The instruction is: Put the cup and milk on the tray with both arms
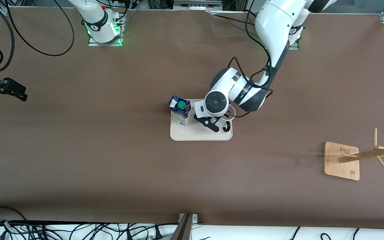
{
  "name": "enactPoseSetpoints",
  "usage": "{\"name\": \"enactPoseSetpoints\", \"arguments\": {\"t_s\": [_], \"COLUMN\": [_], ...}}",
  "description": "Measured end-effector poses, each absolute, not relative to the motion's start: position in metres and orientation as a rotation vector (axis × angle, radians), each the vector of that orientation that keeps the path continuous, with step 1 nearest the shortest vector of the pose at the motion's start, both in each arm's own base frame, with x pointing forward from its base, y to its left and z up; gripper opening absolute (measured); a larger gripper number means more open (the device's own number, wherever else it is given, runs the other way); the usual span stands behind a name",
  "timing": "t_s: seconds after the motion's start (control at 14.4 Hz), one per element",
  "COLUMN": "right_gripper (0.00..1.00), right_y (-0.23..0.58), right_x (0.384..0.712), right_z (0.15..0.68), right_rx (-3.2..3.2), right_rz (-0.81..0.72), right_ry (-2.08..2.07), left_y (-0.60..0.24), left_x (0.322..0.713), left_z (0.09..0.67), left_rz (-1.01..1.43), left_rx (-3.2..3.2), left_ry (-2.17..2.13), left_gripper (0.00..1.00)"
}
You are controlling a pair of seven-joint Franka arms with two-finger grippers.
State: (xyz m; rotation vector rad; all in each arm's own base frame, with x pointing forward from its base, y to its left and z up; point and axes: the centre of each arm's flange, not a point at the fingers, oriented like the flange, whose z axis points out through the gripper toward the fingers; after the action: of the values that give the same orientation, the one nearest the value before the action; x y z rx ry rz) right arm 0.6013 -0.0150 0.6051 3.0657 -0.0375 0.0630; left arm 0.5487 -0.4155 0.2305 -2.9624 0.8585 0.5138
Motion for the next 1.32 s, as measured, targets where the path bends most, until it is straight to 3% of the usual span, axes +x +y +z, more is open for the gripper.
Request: {"name": "enactPoseSetpoints", "arguments": {"t_s": [0.28, 0.49, 0.56, 0.83, 1.04, 1.32], "right_gripper": [1.00, 1.00, 1.00, 1.00, 1.00, 1.00], "right_y": [-0.024, -0.039, -0.043, -0.047, -0.047, -0.046], "right_x": [0.601, 0.600, 0.600, 0.599, 0.599, 0.599], "right_z": [0.604, 0.604, 0.604, 0.603, 0.602, 0.602], "right_rx": [3.063, 3.058, 3.057, 3.055, 3.055, 3.056], "right_rz": [0.057, 0.054, 0.051, 0.044, 0.043, 0.042], "right_ry": [-0.040, -0.045, -0.021, 0.041, 0.043, 0.046], "left_y": [-0.419, -0.422, -0.422, -0.426, -0.408, -0.315], "left_x": [0.547, 0.545, 0.546, 0.554, 0.568, 0.607], "left_z": [0.228, 0.225, 0.226, 0.247, 0.296, 0.418], "left_rz": [0.504, 0.505, 0.501, 0.451, 0.404, 0.273], "left_rx": [-2.956, -2.952, -2.954, -2.973, -2.998, -3.091], "left_ry": [0.869, 0.875, 0.876, 0.879, 0.836, 0.638], "left_gripper": [0.22, 0.26, 0.31, 0.68, 0.96, 1.00]}}
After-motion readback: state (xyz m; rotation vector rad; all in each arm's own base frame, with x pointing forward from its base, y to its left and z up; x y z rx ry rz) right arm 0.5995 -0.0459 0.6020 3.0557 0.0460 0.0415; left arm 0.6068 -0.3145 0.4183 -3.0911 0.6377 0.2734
